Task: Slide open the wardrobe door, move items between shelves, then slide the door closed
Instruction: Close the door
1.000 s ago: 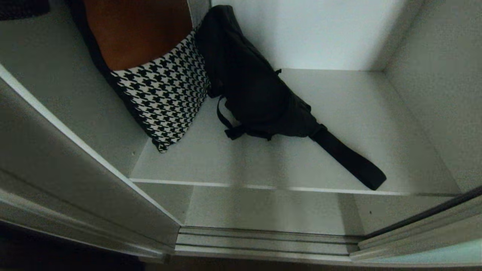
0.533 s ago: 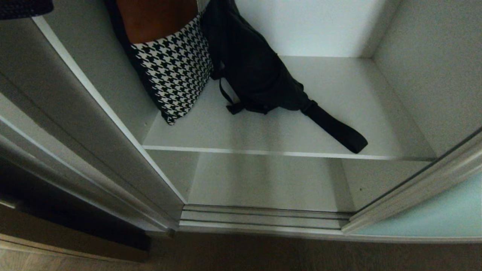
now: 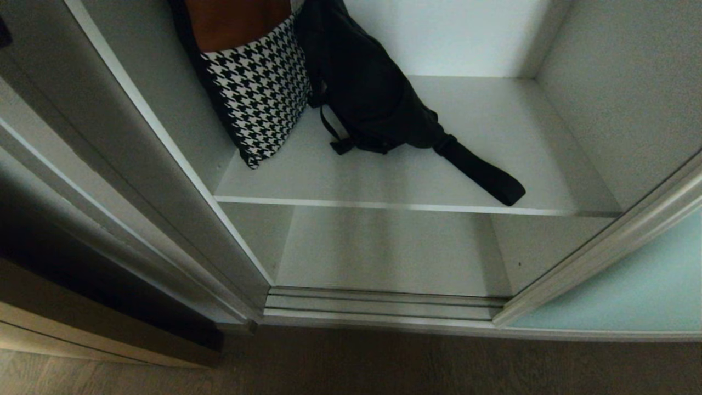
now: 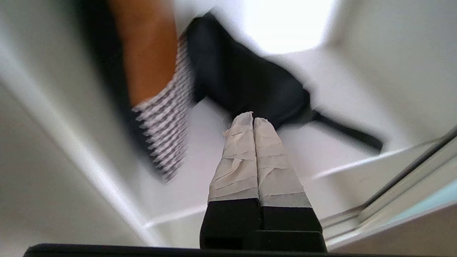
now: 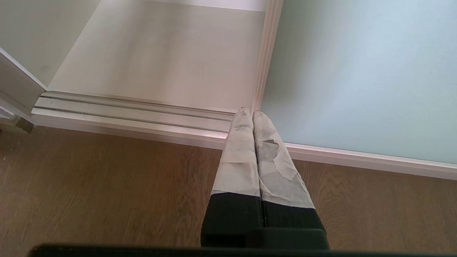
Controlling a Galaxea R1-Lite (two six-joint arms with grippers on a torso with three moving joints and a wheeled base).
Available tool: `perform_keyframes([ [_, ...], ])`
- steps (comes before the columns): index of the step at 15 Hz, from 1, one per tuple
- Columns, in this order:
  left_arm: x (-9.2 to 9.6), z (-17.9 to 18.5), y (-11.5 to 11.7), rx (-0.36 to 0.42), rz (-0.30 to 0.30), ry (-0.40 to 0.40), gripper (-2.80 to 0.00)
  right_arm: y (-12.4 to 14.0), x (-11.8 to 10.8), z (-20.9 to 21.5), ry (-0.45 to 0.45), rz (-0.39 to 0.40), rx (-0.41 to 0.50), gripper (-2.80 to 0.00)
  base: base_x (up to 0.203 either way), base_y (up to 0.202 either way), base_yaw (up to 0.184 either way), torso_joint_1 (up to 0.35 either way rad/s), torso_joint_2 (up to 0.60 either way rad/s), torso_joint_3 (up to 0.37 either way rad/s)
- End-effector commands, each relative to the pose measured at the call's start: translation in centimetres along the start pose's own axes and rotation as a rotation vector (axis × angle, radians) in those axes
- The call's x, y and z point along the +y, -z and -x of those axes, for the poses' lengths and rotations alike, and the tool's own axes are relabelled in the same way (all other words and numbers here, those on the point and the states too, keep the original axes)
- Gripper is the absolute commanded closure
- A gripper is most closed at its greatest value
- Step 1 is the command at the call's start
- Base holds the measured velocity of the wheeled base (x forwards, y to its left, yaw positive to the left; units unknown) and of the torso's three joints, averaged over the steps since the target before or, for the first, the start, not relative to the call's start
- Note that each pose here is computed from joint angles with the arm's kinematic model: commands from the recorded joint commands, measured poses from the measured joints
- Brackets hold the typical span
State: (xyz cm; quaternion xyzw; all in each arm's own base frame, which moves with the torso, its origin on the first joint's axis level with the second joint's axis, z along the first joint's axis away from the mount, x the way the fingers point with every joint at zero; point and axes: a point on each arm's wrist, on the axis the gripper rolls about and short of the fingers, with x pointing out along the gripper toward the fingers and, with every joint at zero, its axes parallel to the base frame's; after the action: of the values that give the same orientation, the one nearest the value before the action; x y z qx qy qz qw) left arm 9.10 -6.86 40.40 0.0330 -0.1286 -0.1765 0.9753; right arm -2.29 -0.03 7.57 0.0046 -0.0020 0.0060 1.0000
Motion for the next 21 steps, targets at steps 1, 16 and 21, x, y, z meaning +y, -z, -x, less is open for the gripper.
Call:
perform_keyframes([
  [1, 1.9, 3.1, 0.7, 0.010, -0.037, -0.104, 0.00, 0.0, 0.0, 0.0, 0.000, 0.000, -0.001, 0.00, 0.000, 0.000, 0.000, 0.000, 0.00, 0.000],
  [16, 0.9, 18.7, 19.5, 0.400, 0.007, -0.435, 0.00, 0.0, 0.0, 0.0, 0.000, 0.000, -0.001, 0.00, 0.000, 0.000, 0.000, 0.000, 0.00, 0.000],
  [21, 0.2, 18.6, 24.8, 0.472, 0.007, -0.438, 0.00, 0.0, 0.0, 0.0, 0.000, 0.000, -0.001, 0.00, 0.000, 0.000, 0.000, 0.000, 0.00, 0.000],
])
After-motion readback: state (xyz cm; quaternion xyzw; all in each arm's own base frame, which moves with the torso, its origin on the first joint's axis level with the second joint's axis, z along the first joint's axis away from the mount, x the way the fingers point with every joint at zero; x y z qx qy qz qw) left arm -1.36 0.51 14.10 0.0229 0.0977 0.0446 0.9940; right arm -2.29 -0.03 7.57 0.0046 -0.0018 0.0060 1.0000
